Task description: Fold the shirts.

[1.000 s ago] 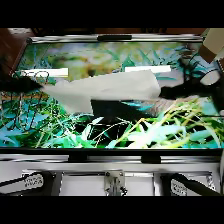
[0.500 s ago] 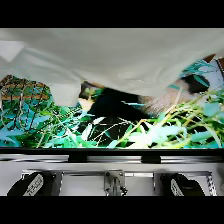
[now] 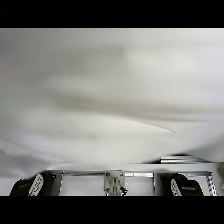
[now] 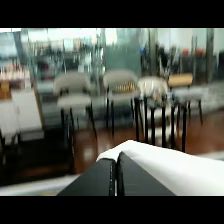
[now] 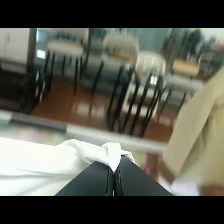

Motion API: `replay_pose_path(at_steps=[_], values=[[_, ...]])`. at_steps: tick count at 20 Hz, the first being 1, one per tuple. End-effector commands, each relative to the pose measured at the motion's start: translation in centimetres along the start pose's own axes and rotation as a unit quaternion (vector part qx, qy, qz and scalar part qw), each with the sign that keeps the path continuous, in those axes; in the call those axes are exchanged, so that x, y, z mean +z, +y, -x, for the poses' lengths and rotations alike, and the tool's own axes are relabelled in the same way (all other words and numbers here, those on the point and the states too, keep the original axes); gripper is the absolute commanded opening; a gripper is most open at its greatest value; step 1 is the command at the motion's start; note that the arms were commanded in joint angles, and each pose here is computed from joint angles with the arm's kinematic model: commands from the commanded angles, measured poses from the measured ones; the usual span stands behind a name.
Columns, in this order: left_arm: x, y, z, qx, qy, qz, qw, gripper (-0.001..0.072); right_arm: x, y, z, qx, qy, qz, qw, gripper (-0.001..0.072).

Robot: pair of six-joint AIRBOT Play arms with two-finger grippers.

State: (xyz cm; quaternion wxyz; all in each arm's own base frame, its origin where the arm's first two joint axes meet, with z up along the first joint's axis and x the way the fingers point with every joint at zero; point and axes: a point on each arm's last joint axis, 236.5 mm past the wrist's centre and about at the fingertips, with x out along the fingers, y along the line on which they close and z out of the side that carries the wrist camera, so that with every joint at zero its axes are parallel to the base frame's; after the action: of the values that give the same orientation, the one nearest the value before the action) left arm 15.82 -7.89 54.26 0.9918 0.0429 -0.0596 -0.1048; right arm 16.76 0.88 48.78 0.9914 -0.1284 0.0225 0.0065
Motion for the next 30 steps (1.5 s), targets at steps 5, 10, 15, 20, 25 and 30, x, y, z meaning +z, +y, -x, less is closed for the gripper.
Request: replay_pose_path(at_steps=[5, 10, 15, 20, 25, 30], values=[[-23.0, 4.8, -7.5, -0.030, 0.323, 0.135, 0.936, 0.0034, -18.6, 3.2, -13.1, 0.096, 0.361, -0.026, 0.927, 0.0047], [-41.5, 8.3, -14.0, -0.040, 0.456, 0.257, 0.851, 0.0034, -34.7, 8.2, -25.4, 0.158, 0.487, -0.083, 0.855, 0.0047], [-50.8, 8.0, -24.0, -0.082, 0.400, 0.371, 0.834, 0.0033, -41.9, 11.9, -37.4, 0.150, 0.422, -0.203, 0.871, 0.0046], [-56.9, 9.1, -31.6, -0.026, 0.356, 0.332, 0.873, 0.0034, -45.9, 11.6, -42.3, 0.110, 0.383, -0.238, 0.886, 0.0047], [-61.1, 7.3, -33.7, -0.015, 0.369, 0.319, 0.873, 0.0034, -50.3, 13.0, -41.9, 0.116, 0.424, -0.243, 0.865, 0.0047], [-61.1, 3.5, -28.5, -0.110, 0.467, 0.314, 0.819, 0.0033, -50.6, 13.6, -36.8, 0.158, 0.509, -0.213, 0.819, 0.0047]])
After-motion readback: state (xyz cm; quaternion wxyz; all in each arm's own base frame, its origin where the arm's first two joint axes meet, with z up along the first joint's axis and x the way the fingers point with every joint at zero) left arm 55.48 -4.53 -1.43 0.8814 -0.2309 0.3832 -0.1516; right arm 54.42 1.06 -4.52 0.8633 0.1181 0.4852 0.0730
